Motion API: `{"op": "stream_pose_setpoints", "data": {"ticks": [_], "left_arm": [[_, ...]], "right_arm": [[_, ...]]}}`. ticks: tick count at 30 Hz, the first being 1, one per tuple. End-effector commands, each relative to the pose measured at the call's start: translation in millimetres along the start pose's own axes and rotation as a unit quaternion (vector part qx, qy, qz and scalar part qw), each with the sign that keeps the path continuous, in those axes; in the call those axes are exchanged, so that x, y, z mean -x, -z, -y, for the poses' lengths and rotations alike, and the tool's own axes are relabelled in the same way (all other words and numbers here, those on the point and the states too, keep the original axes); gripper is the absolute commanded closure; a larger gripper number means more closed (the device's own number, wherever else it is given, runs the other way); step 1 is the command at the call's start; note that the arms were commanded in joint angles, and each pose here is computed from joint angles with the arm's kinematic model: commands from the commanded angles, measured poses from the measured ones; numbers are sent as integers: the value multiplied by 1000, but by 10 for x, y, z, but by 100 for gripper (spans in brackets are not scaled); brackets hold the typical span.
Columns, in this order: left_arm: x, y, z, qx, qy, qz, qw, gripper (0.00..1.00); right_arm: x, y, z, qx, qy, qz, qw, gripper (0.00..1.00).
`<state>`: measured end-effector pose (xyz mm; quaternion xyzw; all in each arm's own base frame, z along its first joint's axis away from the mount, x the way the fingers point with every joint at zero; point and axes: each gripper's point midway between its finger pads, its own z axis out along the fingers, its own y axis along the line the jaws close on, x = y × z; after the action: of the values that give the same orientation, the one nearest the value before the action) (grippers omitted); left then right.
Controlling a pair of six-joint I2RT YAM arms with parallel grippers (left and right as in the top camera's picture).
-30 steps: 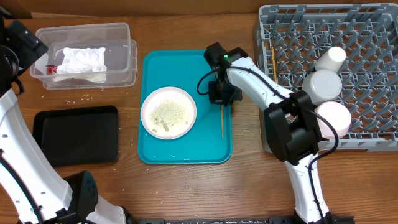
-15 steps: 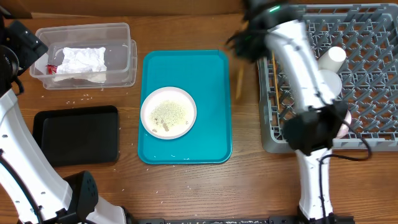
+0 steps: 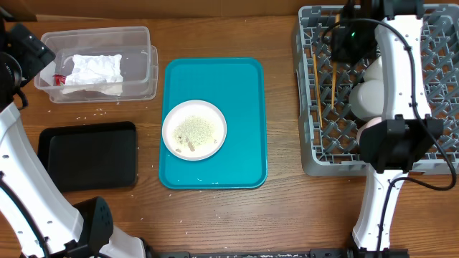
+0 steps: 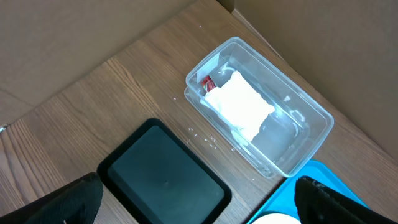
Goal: Sort waste into correct bins and load items into the dishwasher
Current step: 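Grasp the second chopstick, carry it right and drop it in the rack, then retract the right gripper down to the right side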
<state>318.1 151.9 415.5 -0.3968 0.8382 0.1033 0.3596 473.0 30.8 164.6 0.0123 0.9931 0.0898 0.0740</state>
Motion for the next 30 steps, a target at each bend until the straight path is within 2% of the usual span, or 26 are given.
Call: {"op": "stream_pose_setpoints", "data": {"ticks": [1, 6, 10, 11, 14, 15, 17, 20, 24, 25, 26, 30], "left_arm": [[23, 16, -36, 6, -1, 6, 1000, 0], [23, 16, -36, 6, -1, 6, 1000, 0], [23, 16, -36, 6, -1, 6, 1000, 0], [23, 16, -36, 6, -1, 6, 1000, 0], [23, 16, -36, 6, -1, 6, 1000, 0], [23, 16, -36, 6, -1, 6, 1000, 0], [23, 16, -36, 6, -1, 6, 1000, 0], [23, 16, -36, 6, -1, 6, 1000, 0], [23, 16, -36, 6, -1, 6, 1000, 0], [23, 16, -36, 6, -1, 6, 1000, 0], [23, 16, -36, 6, -1, 6, 1000, 0], [23, 16, -36, 6, -1, 6, 1000, 0]], "right_arm": [[-115, -138, -87, 20, 22, -29, 999, 96], [-249, -310, -119, 24, 23, -62, 998, 95], [-292, -330, -143, 24, 24, -72, 997, 83], [-295, -326, -156, 27, 24, -72, 997, 78], [-322, -318, -181, 33, 0, -78, 996, 48], [-330, -314, -181, 32, -5, -80, 996, 42], [-355, -292, -183, 31, -22, -85, 996, 38], [-338, -210, -179, 29, -61, -76, 995, 38], [-322, 61, -203, 30, -67, -44, 996, 36], [-314, 276, -128, 18, -73, -17, 997, 21], [-310, 373, -40, 2, -86, -4, 996, 0], [-338, 876, 455, -44, -201, 63, 977, 0]]}}
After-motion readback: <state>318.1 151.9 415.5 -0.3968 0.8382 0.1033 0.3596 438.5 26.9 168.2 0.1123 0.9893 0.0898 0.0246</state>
